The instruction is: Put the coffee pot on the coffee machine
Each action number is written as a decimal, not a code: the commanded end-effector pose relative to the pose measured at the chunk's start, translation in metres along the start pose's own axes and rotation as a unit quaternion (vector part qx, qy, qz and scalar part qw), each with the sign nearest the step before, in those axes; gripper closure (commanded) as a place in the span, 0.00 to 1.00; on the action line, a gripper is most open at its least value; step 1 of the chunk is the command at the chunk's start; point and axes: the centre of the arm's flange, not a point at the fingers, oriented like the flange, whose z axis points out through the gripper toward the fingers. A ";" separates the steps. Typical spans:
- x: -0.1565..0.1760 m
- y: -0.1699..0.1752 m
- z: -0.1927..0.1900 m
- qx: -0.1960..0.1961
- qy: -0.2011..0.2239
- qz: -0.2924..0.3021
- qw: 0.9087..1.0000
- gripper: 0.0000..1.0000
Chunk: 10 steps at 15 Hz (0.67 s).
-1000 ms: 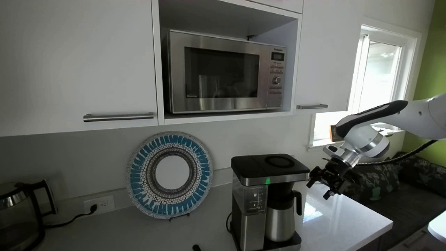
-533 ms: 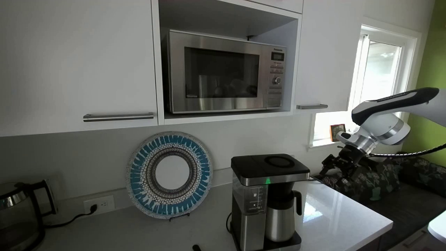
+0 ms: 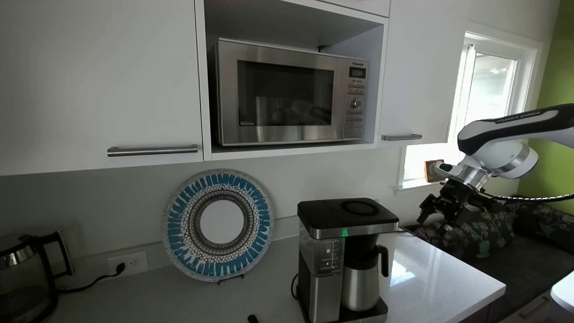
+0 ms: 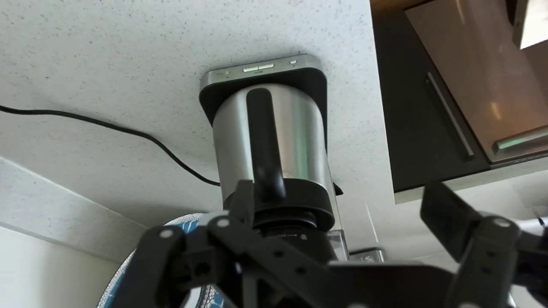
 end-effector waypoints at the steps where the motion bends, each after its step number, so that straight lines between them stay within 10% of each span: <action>1: 0.016 -0.025 0.009 0.007 -0.027 -0.004 1.000 0.00; 10: 0.016 -0.014 0.006 0.009 -0.016 -0.007 1.000 0.00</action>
